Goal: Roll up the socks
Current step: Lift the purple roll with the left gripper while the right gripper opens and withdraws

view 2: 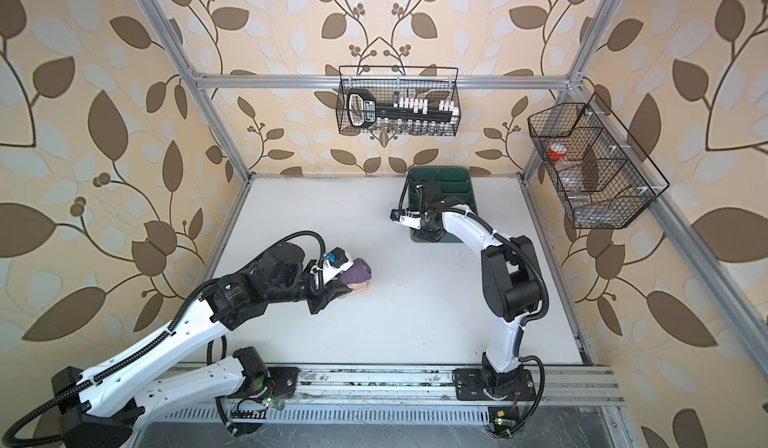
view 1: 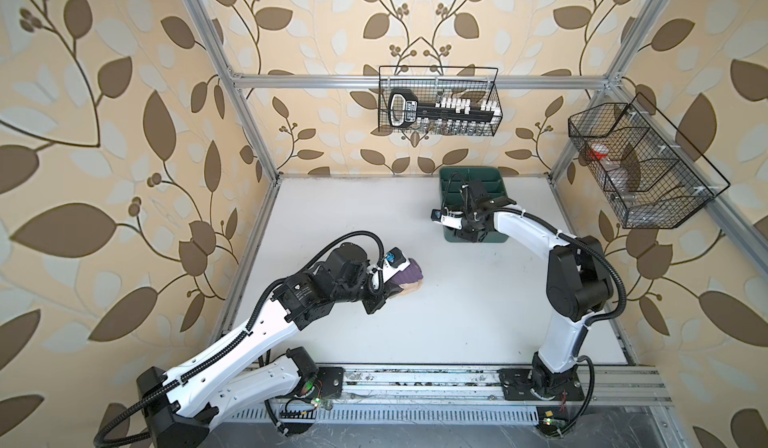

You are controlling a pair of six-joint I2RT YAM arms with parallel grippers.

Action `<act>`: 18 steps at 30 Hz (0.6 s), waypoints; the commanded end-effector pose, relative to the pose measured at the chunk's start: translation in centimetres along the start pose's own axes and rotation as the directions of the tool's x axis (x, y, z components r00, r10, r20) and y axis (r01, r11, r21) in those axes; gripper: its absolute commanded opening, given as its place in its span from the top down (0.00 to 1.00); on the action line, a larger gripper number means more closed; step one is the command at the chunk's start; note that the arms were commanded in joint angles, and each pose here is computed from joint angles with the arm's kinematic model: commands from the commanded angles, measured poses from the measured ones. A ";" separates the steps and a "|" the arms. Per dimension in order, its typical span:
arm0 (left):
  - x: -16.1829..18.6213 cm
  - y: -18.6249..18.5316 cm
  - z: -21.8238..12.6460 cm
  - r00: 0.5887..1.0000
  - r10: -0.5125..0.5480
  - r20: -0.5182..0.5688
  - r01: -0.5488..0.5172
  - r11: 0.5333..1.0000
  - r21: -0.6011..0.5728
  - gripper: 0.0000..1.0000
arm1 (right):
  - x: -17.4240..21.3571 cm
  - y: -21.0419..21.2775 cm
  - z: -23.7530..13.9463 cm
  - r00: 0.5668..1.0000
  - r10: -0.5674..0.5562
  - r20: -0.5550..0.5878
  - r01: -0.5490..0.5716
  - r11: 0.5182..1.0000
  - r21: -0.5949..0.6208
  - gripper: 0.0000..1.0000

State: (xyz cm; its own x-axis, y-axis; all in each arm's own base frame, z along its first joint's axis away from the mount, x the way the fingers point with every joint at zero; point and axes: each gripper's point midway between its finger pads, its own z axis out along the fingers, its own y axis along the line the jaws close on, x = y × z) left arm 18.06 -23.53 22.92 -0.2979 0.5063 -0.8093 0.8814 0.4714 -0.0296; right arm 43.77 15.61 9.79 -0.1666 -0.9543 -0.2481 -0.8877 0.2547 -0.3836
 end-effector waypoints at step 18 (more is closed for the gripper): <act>-2.3 1.4 -2.0 0.993 -0.011 0.117 0.021 0.996 -0.083 1.00 | -1.2 5.1 3.1 0.993 -0.104 -0.059 0.095 0.986 -0.140 1.00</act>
State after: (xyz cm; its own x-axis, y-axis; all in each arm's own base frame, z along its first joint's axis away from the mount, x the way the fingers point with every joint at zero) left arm 18.57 -23.14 23.73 -0.2998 0.4720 -0.8291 0.8640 0.5028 -0.0262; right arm 42.27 17.74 6.67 -0.1300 -0.9762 -0.1737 -0.9291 0.1811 -0.3225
